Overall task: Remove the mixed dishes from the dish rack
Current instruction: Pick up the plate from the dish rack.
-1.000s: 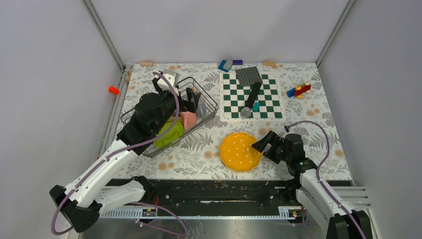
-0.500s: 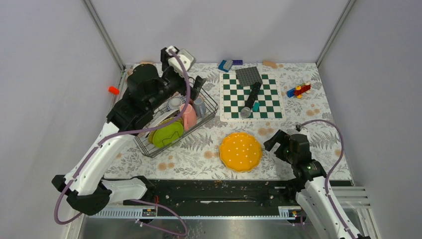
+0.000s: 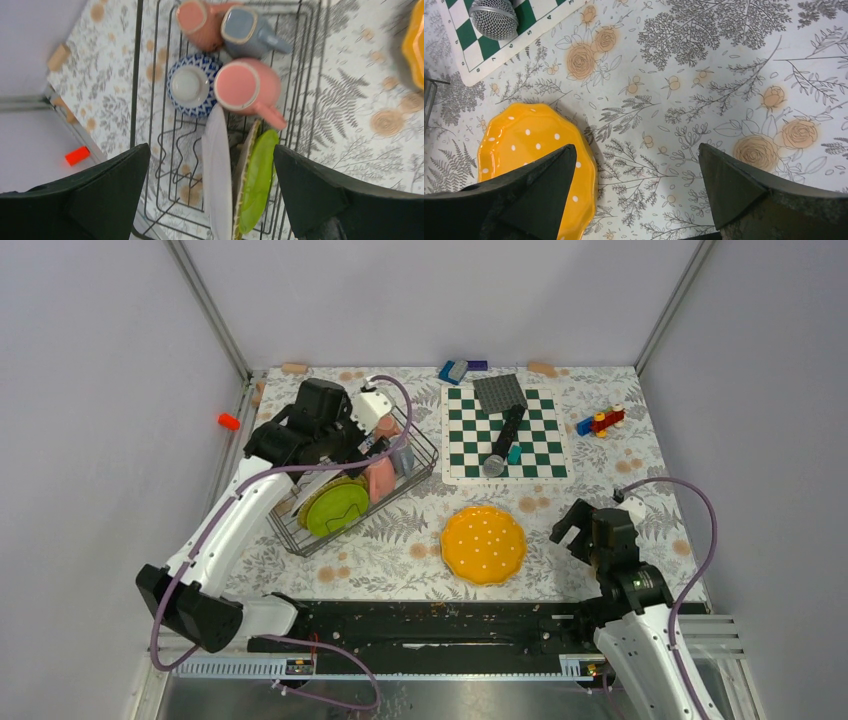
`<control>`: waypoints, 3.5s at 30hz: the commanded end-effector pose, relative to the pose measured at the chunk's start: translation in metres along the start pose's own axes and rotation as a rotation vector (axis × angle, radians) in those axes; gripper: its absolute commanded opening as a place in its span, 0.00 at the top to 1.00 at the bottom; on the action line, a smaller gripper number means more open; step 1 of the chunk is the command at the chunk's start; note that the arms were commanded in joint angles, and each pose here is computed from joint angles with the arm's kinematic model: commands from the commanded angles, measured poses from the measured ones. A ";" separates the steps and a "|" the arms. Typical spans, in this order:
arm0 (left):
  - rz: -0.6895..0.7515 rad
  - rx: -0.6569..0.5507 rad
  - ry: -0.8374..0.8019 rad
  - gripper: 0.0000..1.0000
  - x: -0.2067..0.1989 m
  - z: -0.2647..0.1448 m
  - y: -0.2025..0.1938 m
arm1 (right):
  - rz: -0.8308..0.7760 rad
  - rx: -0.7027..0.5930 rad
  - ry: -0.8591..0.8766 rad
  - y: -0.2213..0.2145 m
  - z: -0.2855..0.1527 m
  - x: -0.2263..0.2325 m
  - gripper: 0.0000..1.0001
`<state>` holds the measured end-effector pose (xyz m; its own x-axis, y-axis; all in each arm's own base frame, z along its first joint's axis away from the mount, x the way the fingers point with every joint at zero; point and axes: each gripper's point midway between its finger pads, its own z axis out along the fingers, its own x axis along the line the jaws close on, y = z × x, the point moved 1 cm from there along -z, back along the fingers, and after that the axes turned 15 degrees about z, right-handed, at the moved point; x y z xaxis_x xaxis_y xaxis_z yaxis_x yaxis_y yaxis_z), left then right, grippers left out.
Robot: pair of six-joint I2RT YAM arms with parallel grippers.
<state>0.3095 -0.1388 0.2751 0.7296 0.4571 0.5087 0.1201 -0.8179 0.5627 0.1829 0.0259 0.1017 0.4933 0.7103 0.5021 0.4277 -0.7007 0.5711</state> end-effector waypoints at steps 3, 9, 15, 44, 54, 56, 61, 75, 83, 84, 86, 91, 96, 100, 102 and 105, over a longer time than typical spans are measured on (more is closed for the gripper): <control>-0.006 0.094 -0.045 0.01 0.006 0.014 -0.042 | -0.005 -0.065 -0.027 0.019 -0.020 -0.002 0.00; -0.015 0.101 -0.069 0.01 0.000 0.022 -0.052 | -0.029 -0.118 -0.045 0.037 -0.034 0.000 0.00; -0.023 0.136 -0.027 0.01 0.015 0.029 -0.063 | -0.040 -0.122 -0.069 0.037 -0.034 -0.005 0.00; 0.009 0.223 0.097 0.06 0.039 0.048 -0.094 | -0.028 -0.130 -0.101 0.037 -0.036 -0.012 0.00; 0.020 0.271 0.180 0.29 0.054 0.046 -0.106 | -0.027 -0.131 -0.104 0.039 -0.036 -0.010 0.00; 0.029 0.273 0.169 0.31 0.051 0.047 -0.108 | -0.026 -0.133 -0.103 0.040 -0.036 -0.009 0.00; 0.016 0.263 0.143 0.41 0.045 0.051 -0.111 | -0.024 -0.131 -0.095 0.040 -0.036 -0.007 0.00; 0.016 0.245 0.061 0.70 0.031 0.052 -0.115 | -0.018 -0.139 -0.062 0.044 -0.040 0.000 0.00; 0.061 0.242 0.086 1.00 0.036 0.039 -0.113 | -0.016 -0.141 -0.048 0.045 -0.042 0.003 0.00; 0.071 0.239 0.094 1.00 0.038 0.037 -0.112 | -0.016 -0.143 -0.045 0.046 -0.043 0.003 0.00; 0.084 0.228 0.114 1.00 0.042 0.031 -0.108 | -0.015 -0.146 -0.039 0.046 -0.043 0.004 0.00; 0.112 0.189 0.157 1.00 0.048 0.015 -0.096 | -0.013 -0.148 -0.021 0.045 -0.045 0.005 0.00; 0.159 0.179 0.203 1.00 0.052 -0.001 -0.089 | -0.008 -0.158 0.011 0.046 -0.049 0.007 0.00; 0.188 0.201 0.277 1.00 0.062 -0.015 -0.084 | -0.010 -0.160 0.026 0.045 -0.051 0.008 0.00; 0.199 0.213 0.328 1.00 0.071 -0.024 -0.081 | -0.015 -0.150 0.019 0.044 -0.051 0.007 0.00; 0.192 0.196 0.402 1.00 0.083 -0.041 -0.070 | -0.020 -0.138 0.018 0.042 -0.052 0.006 0.00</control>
<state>0.3253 -0.0406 0.2470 0.6183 0.3394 0.7089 0.1650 -0.9379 0.3051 0.1645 0.0018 0.1482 0.5046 0.7143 0.4849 0.3297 -0.6785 0.6565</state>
